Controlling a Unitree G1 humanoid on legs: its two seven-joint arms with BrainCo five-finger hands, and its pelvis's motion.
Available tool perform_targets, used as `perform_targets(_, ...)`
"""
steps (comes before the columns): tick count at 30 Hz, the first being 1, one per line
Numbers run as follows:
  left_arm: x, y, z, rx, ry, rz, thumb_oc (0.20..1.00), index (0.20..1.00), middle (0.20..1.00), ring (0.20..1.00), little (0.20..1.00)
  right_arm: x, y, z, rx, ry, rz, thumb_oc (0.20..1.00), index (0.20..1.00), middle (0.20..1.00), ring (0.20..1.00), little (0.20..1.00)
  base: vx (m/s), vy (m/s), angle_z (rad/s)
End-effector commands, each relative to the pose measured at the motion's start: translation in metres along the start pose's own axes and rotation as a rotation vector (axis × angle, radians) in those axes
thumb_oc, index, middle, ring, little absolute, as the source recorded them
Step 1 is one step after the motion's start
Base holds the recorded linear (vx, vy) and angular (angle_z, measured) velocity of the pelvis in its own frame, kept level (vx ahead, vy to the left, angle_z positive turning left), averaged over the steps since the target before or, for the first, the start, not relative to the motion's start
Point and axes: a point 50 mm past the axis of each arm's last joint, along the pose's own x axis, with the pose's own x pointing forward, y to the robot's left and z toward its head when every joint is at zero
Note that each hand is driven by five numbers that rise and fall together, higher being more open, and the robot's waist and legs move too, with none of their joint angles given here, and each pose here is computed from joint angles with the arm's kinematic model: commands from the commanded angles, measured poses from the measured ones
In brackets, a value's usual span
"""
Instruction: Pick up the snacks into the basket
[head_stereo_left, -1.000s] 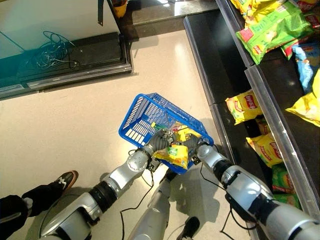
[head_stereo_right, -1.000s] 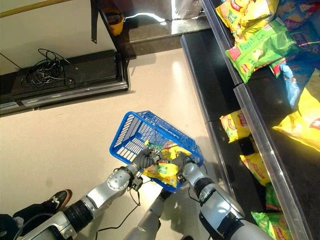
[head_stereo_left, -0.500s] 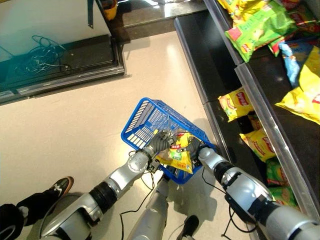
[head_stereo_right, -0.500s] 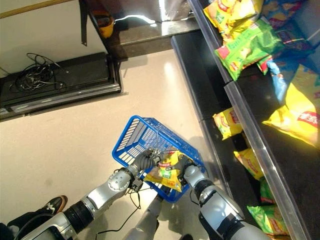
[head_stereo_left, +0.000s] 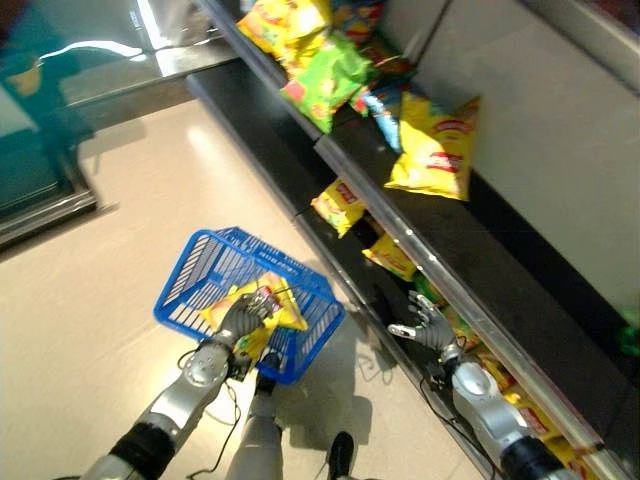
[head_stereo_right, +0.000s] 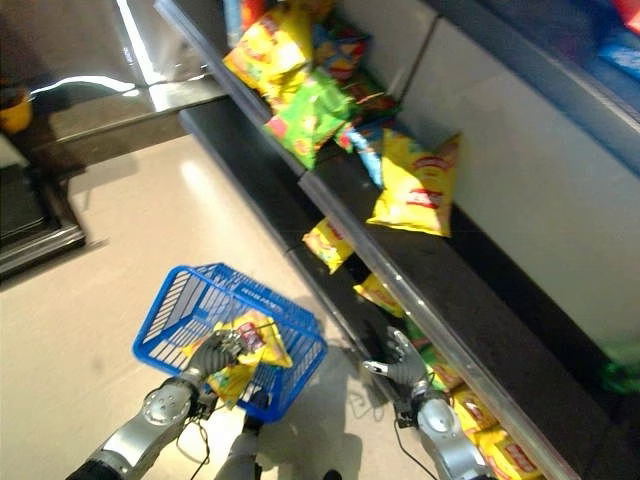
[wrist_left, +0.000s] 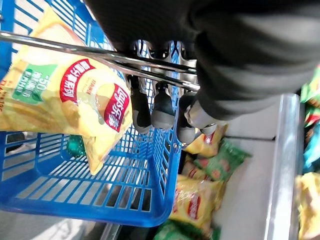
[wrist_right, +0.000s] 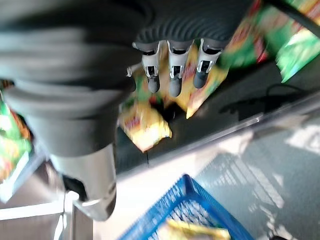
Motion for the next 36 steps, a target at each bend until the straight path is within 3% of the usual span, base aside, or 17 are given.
perform_targets(1,0.002,-0.003,0.049,-0.052,-0.295,0.010,0.200,0.200,0.200,0.200,0.200,-0.007,-0.008,0.004,0.020,-0.064,0.004,1.000,1.000,1.000,1.000,1.000,0.01,0.024,-0.55)
perform_targets(12,-0.029,0.018,-0.038,-0.101,0.010,0.121,0.200,0.200,0.200,0.200,0.200,-0.050,-0.033,-0.066,0.049,0.199,-0.125,1.000,1.000,1.000,1.000,1.000,0.04,0.035,-0.33)
perform_targets(17,-0.073,0.009,-0.122,-0.136,0.368,0.136,0.200,0.200,0.200,0.200,0.200,-0.099,-0.038,-0.140,0.008,0.571,-0.188,1.000,1.000,1.000,1.000,1.000,0.07,0.059,-0.47)
perform_targets(24,-0.120,-0.009,-0.180,-0.139,0.680,0.151,0.200,0.200,0.200,0.200,0.200,-0.148,-0.032,-0.188,0.021,0.908,-0.254,1.000,1.000,1.000,1.000,1.000,-0.01,0.047,-0.83)
perform_targets(31,-0.158,-0.032,-0.212,-0.124,0.938,0.100,0.200,0.200,0.200,0.200,0.200,-0.181,-0.037,-0.205,-0.005,1.101,-0.289,1.000,1.000,1.000,1.000,1.000,0.05,0.005,-0.23)
perform_targets(36,-0.156,-0.048,-0.212,-0.114,0.951,0.041,0.200,0.200,0.200,0.200,0.200,-0.168,-0.031,-0.202,-0.016,1.065,-0.247,1.000,1.000,1.000,1.000,1.000,0.01,-0.030,-0.15)
